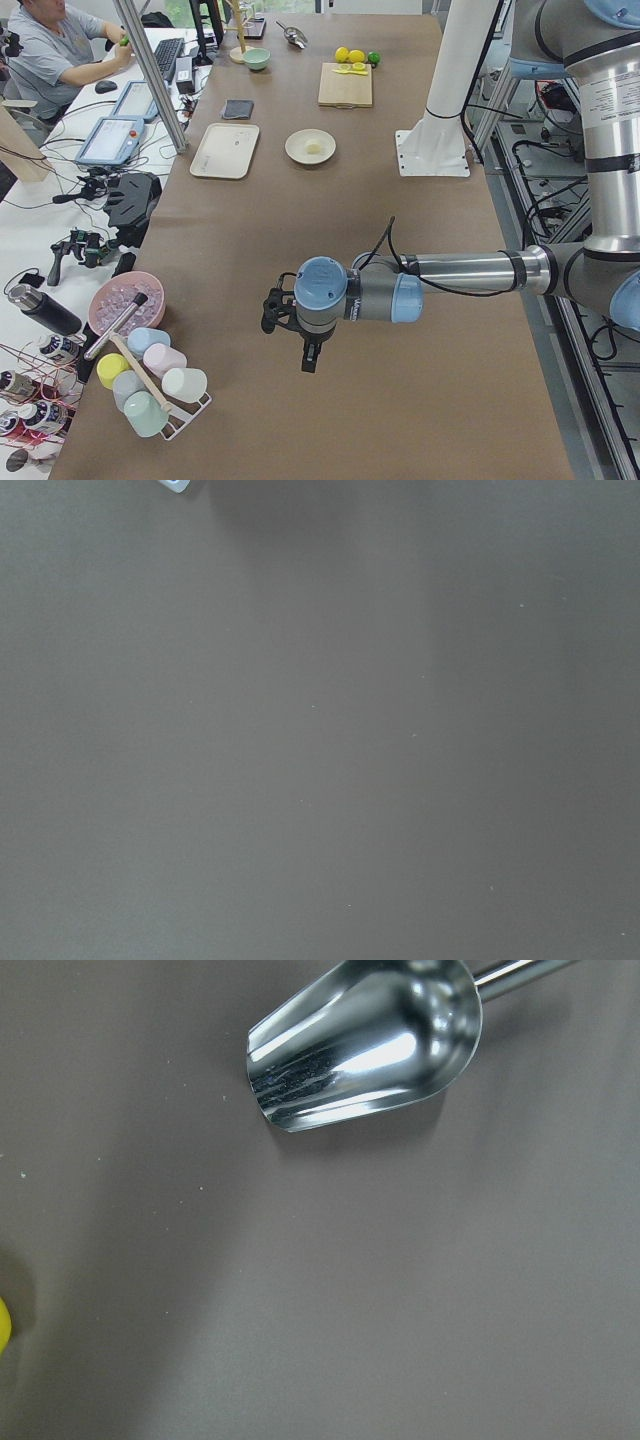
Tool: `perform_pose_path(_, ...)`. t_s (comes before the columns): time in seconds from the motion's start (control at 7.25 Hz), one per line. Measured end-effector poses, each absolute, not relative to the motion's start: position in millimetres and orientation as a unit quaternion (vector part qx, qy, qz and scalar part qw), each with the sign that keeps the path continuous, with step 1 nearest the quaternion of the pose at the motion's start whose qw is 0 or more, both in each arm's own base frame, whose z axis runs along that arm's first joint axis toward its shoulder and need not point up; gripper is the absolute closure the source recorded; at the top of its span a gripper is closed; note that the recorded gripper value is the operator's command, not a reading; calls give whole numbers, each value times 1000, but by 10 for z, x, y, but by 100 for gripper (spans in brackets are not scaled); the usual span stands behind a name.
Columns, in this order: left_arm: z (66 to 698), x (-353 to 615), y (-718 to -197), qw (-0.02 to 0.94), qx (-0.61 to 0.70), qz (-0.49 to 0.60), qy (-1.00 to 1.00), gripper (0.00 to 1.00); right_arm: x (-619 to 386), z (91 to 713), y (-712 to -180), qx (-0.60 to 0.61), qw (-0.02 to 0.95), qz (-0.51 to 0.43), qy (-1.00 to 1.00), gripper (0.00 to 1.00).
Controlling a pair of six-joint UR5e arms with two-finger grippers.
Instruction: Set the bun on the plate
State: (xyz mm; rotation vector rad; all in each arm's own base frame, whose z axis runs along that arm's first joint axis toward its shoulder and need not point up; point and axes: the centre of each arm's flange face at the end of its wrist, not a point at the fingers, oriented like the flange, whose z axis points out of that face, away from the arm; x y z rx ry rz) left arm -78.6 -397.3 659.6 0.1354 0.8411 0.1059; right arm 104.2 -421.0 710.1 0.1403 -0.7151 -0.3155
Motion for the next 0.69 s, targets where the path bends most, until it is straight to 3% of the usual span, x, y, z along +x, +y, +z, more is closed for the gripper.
perform_pose_path(0.69,6374,-759,-4060,910,62,8,409,2,1039,7095,-4176,67,922,-153,-349,0)
